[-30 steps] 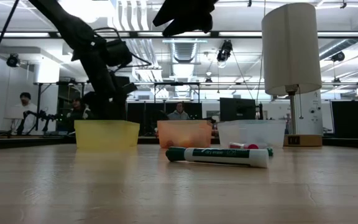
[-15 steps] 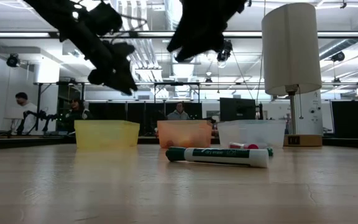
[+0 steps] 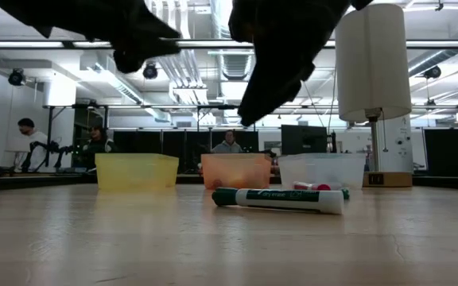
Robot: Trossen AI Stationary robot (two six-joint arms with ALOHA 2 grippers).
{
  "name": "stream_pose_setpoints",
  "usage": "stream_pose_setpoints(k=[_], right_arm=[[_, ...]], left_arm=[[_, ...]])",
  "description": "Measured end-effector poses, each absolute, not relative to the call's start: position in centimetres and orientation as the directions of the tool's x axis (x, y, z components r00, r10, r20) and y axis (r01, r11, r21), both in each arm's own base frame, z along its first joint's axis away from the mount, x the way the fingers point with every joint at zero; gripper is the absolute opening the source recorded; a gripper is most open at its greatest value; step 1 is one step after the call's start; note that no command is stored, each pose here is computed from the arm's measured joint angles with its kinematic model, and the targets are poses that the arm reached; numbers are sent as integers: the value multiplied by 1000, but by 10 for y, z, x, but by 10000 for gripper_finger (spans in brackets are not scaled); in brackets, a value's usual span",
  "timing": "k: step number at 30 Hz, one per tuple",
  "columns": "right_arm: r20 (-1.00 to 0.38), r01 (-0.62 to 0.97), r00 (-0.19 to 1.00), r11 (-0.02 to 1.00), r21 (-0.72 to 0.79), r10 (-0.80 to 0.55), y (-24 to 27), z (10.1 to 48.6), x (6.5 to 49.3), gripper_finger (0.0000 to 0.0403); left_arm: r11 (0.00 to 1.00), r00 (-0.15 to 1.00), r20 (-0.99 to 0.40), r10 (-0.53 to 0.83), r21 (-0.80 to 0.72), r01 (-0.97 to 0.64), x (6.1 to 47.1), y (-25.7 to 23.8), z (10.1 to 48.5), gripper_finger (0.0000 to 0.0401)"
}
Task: Pick & Place Markers
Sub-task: Put the dark green expo dry erase marker into the yellow bin
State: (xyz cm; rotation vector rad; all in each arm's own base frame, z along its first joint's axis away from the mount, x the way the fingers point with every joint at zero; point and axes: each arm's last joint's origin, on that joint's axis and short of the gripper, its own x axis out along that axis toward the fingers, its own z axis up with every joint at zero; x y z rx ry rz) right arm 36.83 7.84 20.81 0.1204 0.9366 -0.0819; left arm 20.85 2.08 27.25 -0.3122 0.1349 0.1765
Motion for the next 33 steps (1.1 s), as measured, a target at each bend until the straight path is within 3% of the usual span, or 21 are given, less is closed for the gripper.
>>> stream_pose_setpoints(k=[13,33], right_arm=[[-838,171,546,978,121,8,106,185,360,235],[-836,273,547,937,219,36,118,136,329,233]], left_arm=[[961,985,156,-79,-250,117,186,-25,265,142],[963,984,153,-95,-235,129,185,-28,261,142]])
